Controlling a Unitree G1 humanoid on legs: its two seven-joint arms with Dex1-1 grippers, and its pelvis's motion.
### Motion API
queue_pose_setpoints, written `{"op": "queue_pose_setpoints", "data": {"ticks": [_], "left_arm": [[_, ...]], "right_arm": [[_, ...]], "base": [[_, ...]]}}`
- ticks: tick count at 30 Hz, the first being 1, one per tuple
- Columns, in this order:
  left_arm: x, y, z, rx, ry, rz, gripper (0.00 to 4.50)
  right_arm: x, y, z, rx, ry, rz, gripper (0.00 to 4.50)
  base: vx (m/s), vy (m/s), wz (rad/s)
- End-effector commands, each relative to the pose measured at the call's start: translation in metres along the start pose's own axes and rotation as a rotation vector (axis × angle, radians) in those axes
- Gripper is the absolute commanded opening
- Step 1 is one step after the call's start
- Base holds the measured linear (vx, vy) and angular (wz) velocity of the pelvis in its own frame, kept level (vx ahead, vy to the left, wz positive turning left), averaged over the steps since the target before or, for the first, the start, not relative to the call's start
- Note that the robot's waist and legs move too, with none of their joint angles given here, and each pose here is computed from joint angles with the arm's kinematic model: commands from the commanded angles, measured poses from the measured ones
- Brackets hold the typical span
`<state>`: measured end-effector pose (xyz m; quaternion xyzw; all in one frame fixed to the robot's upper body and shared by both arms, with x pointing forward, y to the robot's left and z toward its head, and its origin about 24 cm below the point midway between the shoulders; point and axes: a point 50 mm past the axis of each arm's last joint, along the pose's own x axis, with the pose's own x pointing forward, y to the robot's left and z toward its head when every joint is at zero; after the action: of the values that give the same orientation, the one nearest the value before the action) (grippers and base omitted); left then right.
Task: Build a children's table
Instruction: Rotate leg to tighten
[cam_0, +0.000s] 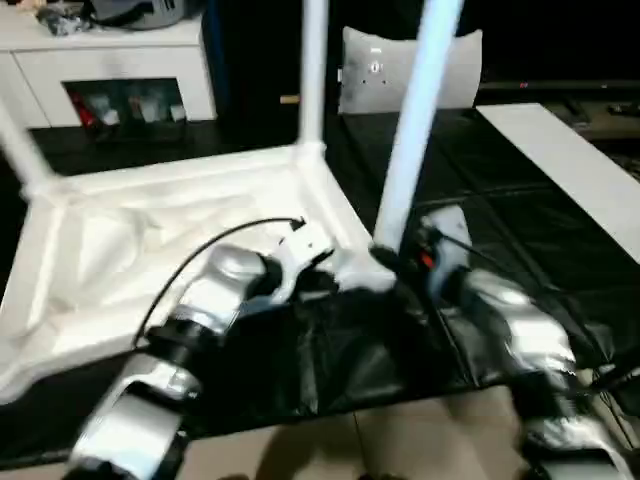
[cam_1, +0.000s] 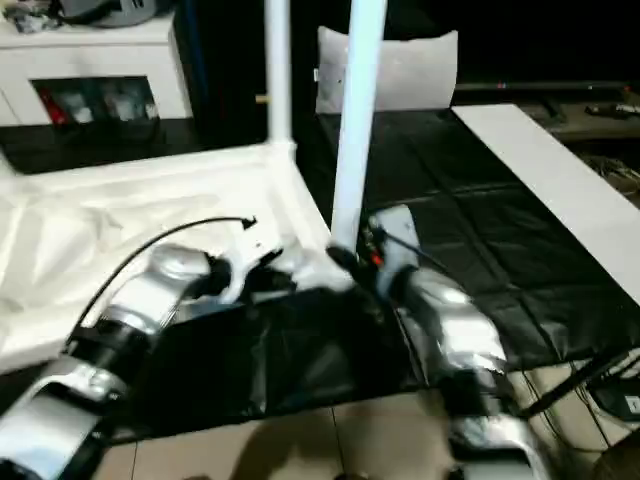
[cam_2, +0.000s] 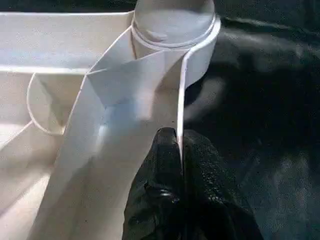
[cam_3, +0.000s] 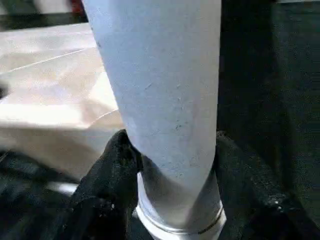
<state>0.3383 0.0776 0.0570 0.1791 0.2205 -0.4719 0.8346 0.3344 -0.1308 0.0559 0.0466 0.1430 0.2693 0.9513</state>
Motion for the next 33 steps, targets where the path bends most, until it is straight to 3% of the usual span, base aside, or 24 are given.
{"op": "queue_pose_setpoints", "data": {"ticks": [1,6,12,15,20,24,29,33], "left_arm": [[0.012,-0.018,0.036,0.055,-0.128,-0.011,0.0],[0.011,-0.016,0.034,0.062,-0.123,-0.006,0.0],[0.001,-0.008,0.023,0.101,-0.105,-0.016,0.0],[-0.009,-0.002,0.009,0.137,-0.069,-0.064,0.0],[-0.016,0.0,-0.003,0.176,-0.03,-0.128,0.0],[-0.028,0.007,-0.013,0.264,0.016,-0.213,0.0],[-0.031,0.015,-0.014,0.298,0.018,-0.189,0.0],[-0.029,0.02,-0.007,0.286,-0.038,-0.13,0.0]], "right_arm": [[0.019,0.035,-0.005,0.005,0.006,0.119,2.49],[0.017,0.03,-0.002,0.0,-0.023,0.104,2.83],[-0.005,0.009,-0.005,-0.048,-0.052,0.138,3.45],[-0.03,-0.013,-0.008,-0.095,-0.042,0.192,3.77],[-0.048,-0.03,-0.007,-0.152,-0.023,0.233,4.16],[-0.078,-0.046,-0.005,-0.202,0.031,0.324,4.41],[-0.09,-0.044,-0.005,-0.2,0.034,0.385,4.45],[-0.094,-0.029,-0.006,-0.174,0.013,0.467,4.45]], "base": [[0.0,0.0,0.0],[0.0,0.0,0.0],[0.0,0.0,0.0],[0.0,0.0,0.0],[0.0,0.0,0.0],[0.0,0.0,0.0],[0.0,0.0,0.0],[0.0,0.0,0.0]]}}
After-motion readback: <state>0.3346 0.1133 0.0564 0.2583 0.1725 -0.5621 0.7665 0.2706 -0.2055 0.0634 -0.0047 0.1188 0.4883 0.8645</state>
